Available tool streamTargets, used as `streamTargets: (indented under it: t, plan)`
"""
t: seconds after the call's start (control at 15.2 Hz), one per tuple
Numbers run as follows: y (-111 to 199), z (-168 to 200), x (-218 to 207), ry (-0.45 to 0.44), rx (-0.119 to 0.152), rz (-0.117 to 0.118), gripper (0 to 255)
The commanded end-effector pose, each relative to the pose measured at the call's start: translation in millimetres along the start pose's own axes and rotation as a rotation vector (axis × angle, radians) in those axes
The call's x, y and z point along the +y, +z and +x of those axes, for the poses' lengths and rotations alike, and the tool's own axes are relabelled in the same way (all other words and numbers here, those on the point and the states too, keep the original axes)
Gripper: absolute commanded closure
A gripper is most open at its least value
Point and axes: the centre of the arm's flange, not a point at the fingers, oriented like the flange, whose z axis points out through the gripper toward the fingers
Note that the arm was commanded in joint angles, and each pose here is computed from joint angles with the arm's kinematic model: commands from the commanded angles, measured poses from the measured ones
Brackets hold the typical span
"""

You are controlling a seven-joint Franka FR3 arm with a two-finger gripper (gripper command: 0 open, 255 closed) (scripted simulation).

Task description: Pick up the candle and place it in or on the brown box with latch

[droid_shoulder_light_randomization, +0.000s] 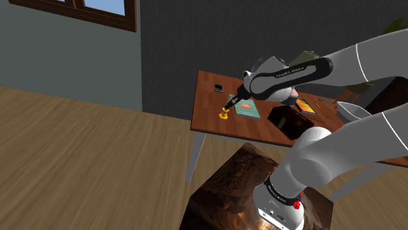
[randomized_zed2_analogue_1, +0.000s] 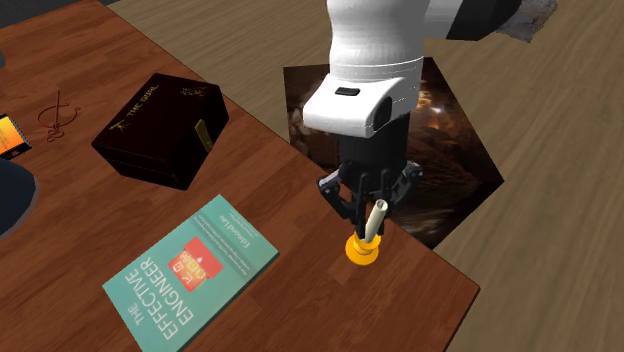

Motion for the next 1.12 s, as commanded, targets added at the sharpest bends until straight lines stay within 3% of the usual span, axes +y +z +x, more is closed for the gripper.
streamTargets:
  t: [0.0, 1.06]
  plan:
    - [-9.6, 4.7, 0.4, 0.0, -0.001, 0.0, 255]
    - [-86.3, 40.1, 1.3, 0.0, -0.001, 0.0, 255]
